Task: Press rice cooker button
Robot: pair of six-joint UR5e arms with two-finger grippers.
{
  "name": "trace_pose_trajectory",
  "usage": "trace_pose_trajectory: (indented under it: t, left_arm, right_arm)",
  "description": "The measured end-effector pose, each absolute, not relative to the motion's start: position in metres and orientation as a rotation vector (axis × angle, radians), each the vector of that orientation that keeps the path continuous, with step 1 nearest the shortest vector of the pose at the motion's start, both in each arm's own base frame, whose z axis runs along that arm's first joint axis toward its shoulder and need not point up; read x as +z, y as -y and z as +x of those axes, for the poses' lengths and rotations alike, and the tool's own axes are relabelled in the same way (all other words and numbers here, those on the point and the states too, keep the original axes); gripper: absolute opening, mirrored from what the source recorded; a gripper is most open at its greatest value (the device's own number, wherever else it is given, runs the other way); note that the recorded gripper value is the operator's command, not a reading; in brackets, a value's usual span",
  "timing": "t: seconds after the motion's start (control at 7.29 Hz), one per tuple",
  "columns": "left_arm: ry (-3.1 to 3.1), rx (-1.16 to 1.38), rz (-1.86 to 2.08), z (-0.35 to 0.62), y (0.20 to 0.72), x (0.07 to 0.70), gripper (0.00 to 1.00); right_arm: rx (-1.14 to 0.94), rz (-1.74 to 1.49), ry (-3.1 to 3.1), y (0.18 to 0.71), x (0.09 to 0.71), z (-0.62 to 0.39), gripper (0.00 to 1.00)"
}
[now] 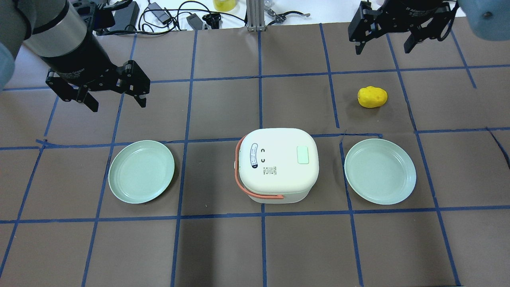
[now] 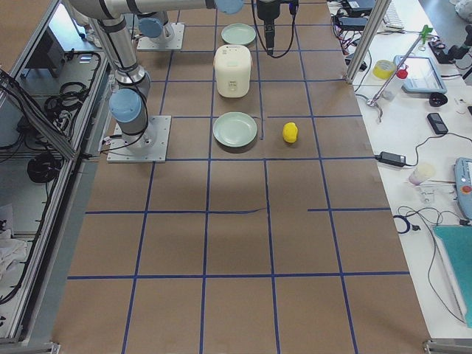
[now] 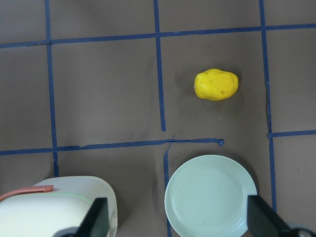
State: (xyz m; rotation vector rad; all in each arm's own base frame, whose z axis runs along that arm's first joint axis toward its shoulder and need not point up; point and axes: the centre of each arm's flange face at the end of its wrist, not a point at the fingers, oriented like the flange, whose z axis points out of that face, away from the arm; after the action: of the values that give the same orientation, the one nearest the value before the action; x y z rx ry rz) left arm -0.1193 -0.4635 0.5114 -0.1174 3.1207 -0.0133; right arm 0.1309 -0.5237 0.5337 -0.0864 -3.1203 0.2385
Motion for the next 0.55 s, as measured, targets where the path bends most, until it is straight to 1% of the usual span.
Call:
trace_pose_trajectory:
  t: [0.55]
  left_arm:
    - [-3.121, -0.013, -0.116, -0.1193, 0.4635, 0.5114, 1.0]
  right_arm:
    - [0.234, -0.091, 3.121, 0.523, 0.5331, 0.1319, 1.0]
